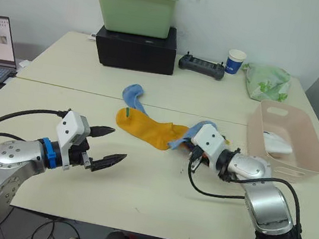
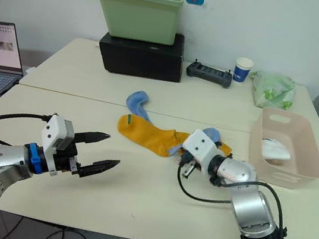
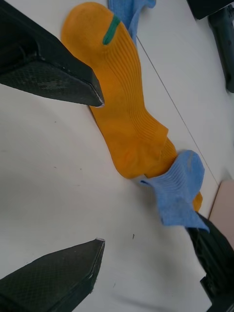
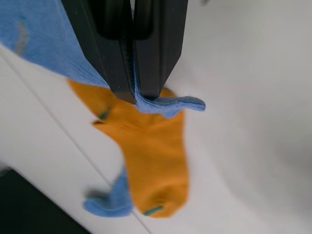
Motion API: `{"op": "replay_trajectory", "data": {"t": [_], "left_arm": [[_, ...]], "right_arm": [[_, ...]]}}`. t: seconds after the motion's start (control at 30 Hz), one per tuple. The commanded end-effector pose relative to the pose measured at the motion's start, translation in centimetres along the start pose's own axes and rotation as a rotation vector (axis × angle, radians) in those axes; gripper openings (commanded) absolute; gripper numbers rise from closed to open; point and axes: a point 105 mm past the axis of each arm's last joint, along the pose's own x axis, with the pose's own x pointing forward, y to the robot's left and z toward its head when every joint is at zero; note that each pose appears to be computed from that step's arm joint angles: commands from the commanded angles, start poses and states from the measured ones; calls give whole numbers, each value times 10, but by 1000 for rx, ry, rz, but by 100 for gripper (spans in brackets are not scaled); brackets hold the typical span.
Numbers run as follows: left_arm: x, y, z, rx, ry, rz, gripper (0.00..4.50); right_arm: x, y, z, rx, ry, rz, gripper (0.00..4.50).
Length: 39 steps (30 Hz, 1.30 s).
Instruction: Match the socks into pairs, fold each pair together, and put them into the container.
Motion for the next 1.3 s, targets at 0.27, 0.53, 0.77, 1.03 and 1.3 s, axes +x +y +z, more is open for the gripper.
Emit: {"op": "replay_trajectory", "data": {"t": [0.27, 0.53, 0.77, 1.03, 1.3], "left_arm": [[-8, -3, 7, 20, 11, 1, 450], [-16, -7, -1, -1, 43, -10, 450], [-22, 0, 0, -7, 44, 19, 450], [-28, 12, 2, 1, 58, 47, 450], [-31, 28, 8, 1, 52, 80, 450]], "right_arm": [[-13, 36, -20, -99, 15, 152, 2], [0, 38, -6, 63, -68, 166, 2], [9, 41, 12, 152, -108, 205, 2], [18, 46, 35, 250, -163, 223, 2], [20, 39, 69, 458, -283, 238, 2]]}}
